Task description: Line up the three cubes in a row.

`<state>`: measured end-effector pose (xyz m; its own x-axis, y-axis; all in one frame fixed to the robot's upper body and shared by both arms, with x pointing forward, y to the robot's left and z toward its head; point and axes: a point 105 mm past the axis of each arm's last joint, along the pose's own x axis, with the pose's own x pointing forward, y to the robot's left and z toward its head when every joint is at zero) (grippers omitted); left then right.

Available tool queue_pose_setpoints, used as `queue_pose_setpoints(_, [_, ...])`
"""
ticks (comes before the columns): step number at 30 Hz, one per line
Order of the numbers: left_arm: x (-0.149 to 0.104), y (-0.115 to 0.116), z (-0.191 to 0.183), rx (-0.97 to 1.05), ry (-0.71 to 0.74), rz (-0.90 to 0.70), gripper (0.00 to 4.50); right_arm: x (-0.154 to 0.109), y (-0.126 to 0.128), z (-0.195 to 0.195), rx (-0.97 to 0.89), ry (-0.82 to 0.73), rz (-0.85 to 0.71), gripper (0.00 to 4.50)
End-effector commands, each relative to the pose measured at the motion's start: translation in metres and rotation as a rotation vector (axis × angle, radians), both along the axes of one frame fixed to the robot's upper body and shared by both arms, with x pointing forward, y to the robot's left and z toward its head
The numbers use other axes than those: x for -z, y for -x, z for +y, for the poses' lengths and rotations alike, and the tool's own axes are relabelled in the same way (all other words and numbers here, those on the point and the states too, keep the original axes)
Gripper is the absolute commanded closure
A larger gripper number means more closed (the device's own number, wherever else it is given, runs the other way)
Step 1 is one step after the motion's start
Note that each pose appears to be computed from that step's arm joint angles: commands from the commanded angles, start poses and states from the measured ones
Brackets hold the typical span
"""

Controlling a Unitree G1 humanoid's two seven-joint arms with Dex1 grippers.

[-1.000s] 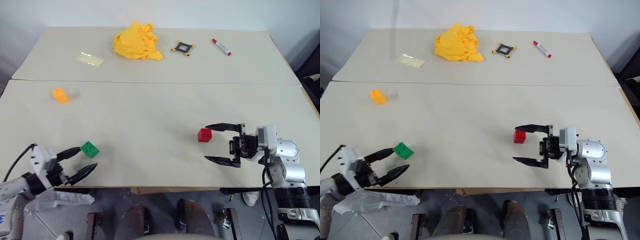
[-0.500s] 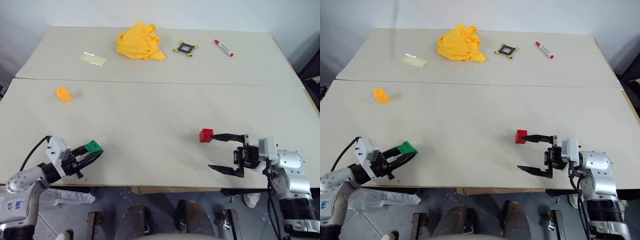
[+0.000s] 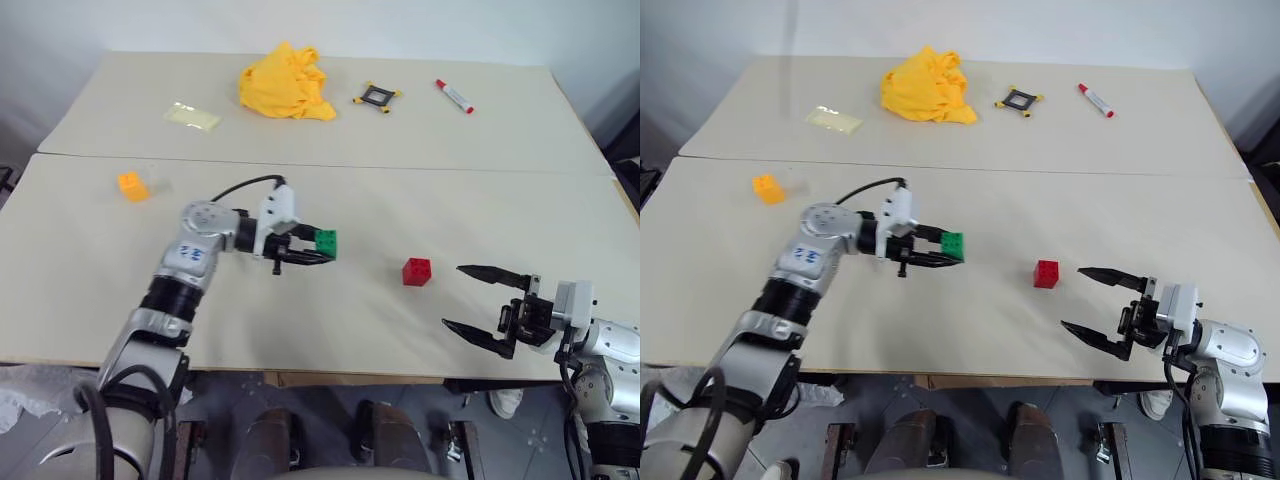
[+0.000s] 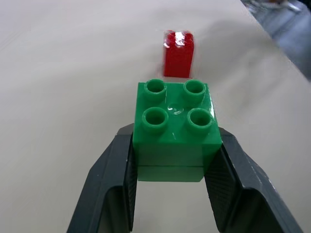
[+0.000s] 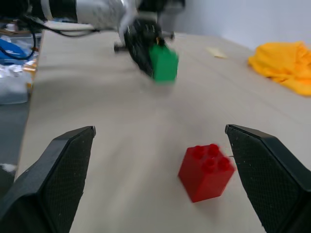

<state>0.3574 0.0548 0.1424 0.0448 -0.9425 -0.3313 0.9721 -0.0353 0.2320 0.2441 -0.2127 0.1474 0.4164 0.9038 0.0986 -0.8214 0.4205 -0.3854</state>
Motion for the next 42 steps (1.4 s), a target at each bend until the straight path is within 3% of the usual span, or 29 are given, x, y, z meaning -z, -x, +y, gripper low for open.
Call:
queue_pose_setpoints(1, [0.009, -0.002, -0.003, 0.03, -0.03, 0.0, 2.99, -0.023, 0.003, 0.005, 0.034, -0.047, -0.091, 0.0])
queue_pose_setpoints(11, [0.024, -0.006, -0.017, 0.055, -0.09, -0.022, 2.99, -0.02, 0.008, 0.007, 0.073, -0.037, -0.073, 0.0])
queue_pose_setpoints(16, [0.007, -0.002, -0.012, 0.085, 0.003, -0.016, 1.45, -0.017, 0.009, 0.012, 0.054, -0.041, -0.051, 0.0])
queue_pose_setpoints(20, [-0.008, 0.0, 0.014, 0.057, 0.066, -0.068, 0.17, -0.018, 0.006, 0.023, 0.014, -0.051, -0.043, 0.0])
queue_pose_setpoints(21, [-0.009, 0.001, 0.02, 0.051, 0.074, -0.072, 0.05, -0.018, 0.005, 0.025, 0.008, -0.052, -0.039, 0.0])
queue_pose_setpoints(24, [-0.024, 0.006, 0.074, -0.132, 0.187, -0.183, 0.05, -0.024, -0.013, 0.038, 0.021, -0.078, -0.005, 0.0])
queue_pose_setpoints(28, [-0.024, 0.027, 0.136, -0.376, 0.249, -0.21, 0.05, -0.03, -0.018, 0.059, -0.049, -0.102, -0.008, 0.0])
queue_pose_setpoints(31, [-0.033, 0.045, 0.195, -0.724, 0.36, -0.285, 0.05, -0.033, -0.019, 0.08, -0.119, -0.089, -0.022, 0.0])
queue_pose_setpoints(35, [-0.019, 0.095, 0.268, -1.178, 0.493, -0.295, 0.05, -0.043, -0.023, 0.102, -0.18, -0.093, -0.063, 0.0])
queue_pose_setpoints(38, [0.0, 0.133, 0.296, -1.402, 0.532, -0.267, 0.05, -0.047, -0.022, 0.111, -0.216, -0.087, -0.074, 0.0])
queue_pose_setpoints(42, [0.008, 0.158, 0.319, -1.618, 0.606, -0.254, 0.05, -0.051, -0.024, 0.112, -0.245, -0.08, -0.074, 0.0])
